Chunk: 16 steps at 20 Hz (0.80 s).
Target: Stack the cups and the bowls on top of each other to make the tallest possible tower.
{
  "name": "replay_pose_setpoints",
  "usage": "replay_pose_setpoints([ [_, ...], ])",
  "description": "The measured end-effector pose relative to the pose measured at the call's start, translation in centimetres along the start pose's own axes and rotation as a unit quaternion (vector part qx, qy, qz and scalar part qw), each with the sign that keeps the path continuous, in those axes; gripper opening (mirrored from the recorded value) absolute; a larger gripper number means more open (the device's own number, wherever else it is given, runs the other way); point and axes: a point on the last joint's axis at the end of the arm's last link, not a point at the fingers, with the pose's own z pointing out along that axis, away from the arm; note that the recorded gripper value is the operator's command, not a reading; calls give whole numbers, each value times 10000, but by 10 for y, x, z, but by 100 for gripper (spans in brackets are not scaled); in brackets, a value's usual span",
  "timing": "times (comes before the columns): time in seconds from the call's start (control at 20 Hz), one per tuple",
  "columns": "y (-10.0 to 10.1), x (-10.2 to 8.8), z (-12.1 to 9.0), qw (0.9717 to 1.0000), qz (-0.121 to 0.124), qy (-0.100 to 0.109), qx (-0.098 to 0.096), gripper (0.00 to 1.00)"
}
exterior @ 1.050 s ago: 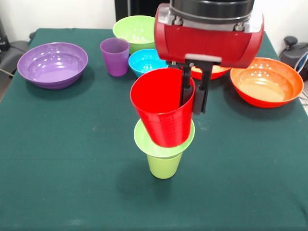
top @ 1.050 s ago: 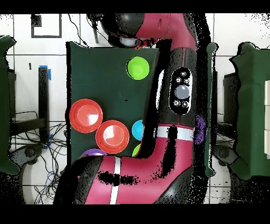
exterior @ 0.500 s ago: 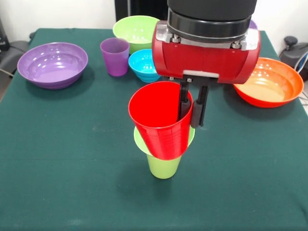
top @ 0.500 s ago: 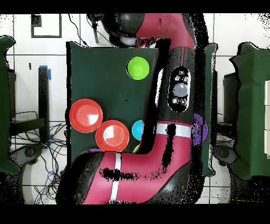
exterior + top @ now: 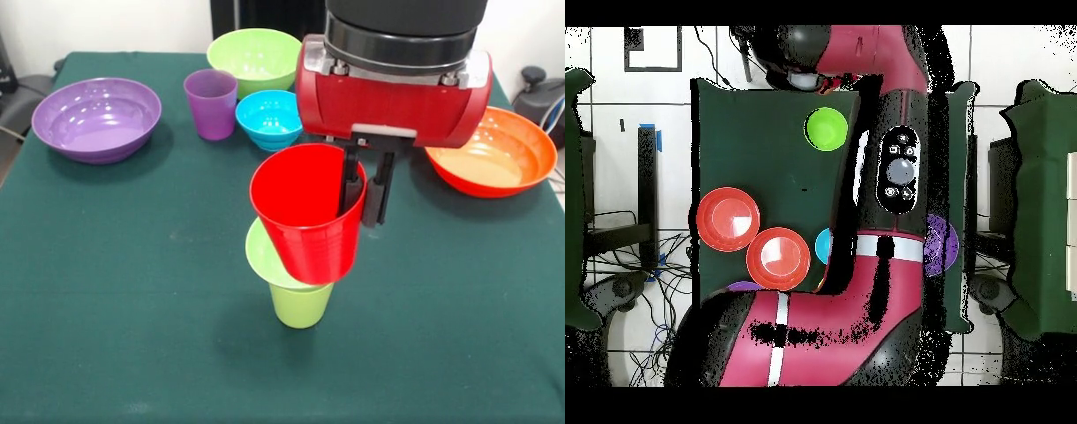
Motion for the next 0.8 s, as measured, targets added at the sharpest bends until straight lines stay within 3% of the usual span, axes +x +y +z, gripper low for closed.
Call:
replay_pose_setpoints([
  [0.3,0,9,-6,10000,-31,27,36,0],
  [0.8,0,26,-19,9997,-116,-197,90,0],
])
